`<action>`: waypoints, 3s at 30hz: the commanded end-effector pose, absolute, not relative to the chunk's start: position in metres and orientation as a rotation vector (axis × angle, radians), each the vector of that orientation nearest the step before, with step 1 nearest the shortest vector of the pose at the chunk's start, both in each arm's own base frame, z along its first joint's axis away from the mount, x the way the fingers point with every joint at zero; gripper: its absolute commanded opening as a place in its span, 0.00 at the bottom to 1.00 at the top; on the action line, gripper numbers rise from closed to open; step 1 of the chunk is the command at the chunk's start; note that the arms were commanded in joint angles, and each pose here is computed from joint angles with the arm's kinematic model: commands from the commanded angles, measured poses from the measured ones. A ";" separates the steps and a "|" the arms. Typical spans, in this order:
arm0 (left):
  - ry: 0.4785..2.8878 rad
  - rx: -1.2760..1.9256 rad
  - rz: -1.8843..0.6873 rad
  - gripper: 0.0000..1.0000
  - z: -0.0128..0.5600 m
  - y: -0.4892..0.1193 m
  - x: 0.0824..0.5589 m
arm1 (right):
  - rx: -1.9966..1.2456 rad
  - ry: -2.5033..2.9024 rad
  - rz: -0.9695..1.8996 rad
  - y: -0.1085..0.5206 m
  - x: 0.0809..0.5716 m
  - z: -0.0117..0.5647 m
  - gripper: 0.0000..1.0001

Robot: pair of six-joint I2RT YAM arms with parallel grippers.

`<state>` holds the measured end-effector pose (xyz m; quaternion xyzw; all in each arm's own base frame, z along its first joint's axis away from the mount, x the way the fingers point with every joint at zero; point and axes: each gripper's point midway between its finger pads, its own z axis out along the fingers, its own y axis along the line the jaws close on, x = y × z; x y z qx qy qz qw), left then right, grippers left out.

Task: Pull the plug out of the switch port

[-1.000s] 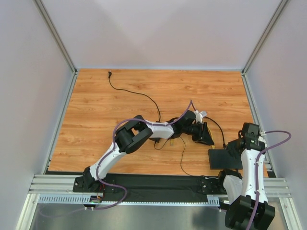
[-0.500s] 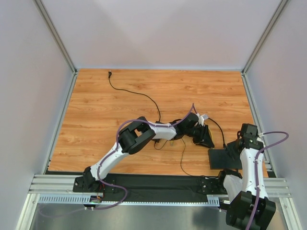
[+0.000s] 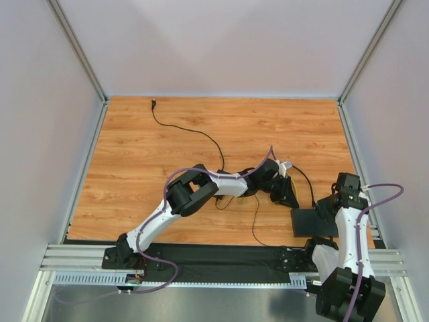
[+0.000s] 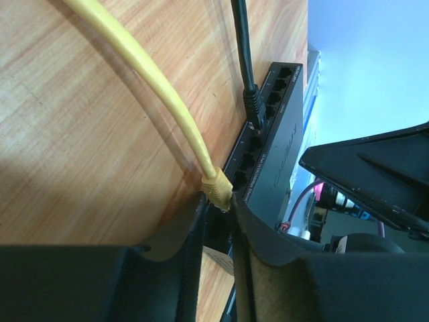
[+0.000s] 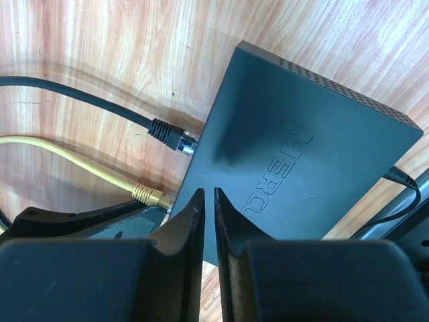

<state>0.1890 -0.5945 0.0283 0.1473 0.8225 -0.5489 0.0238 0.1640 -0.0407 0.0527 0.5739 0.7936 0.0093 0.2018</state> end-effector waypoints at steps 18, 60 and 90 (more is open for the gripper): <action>2.543 0.310 -1.554 0.00 0.014 -0.588 0.199 | 1.328 2.304 0.134 -0.015 0.182 0.063 0.16; 2.530 0.320 -1.552 0.54 0.023 -0.602 0.237 | 1.302 2.294 -0.094 -0.020 0.191 0.074 0.51; 2.044 0.814 -1.341 0.00 0.249 -0.532 0.265 | 1.186 2.361 -0.069 -0.017 0.193 0.073 0.46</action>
